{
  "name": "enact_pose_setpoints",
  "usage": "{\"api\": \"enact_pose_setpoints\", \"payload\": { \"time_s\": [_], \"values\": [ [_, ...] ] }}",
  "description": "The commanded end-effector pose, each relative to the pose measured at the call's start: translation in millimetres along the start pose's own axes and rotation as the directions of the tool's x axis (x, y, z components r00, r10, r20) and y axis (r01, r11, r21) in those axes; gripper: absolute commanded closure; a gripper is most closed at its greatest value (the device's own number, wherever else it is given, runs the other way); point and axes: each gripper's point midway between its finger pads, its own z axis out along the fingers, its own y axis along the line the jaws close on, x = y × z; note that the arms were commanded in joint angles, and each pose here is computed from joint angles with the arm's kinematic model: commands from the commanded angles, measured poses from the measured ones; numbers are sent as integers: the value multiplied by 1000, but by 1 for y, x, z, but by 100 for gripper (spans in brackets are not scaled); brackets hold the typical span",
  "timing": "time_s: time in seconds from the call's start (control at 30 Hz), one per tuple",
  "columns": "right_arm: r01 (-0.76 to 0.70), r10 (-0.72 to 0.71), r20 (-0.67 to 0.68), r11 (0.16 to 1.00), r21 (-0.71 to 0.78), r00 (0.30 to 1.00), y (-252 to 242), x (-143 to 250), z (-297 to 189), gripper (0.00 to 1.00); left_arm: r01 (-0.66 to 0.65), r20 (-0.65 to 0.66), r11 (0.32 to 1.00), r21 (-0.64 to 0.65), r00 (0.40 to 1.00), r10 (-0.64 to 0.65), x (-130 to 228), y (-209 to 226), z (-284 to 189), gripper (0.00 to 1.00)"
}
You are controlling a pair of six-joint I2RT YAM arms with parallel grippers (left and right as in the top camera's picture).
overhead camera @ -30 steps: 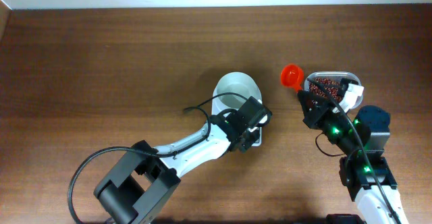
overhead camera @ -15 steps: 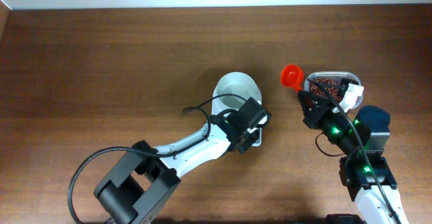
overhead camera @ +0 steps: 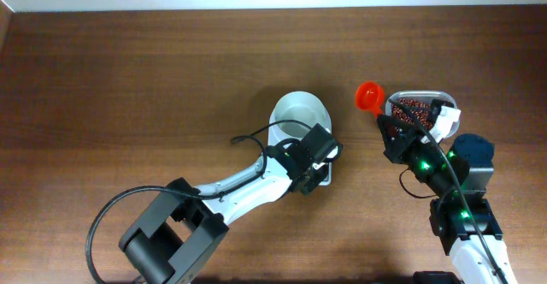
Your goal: Scoop and weigh 50g on scale
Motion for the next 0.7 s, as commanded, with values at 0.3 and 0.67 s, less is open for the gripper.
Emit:
{"api": "enact_pose_setpoints", "payload": {
  "time_s": [0.3, 0.67],
  "values": [
    [19, -19, 16, 1000, -8, 1000, 4, -8, -1, 96, -12, -27, 1000, 4, 1000, 13, 6, -1, 12, 100],
    [19, -19, 15, 1000, -9, 1000, 4, -8, -1, 96, 2, -7, 1000, -14, 1000, -2, 1, 8, -2, 100]
  ]
}}
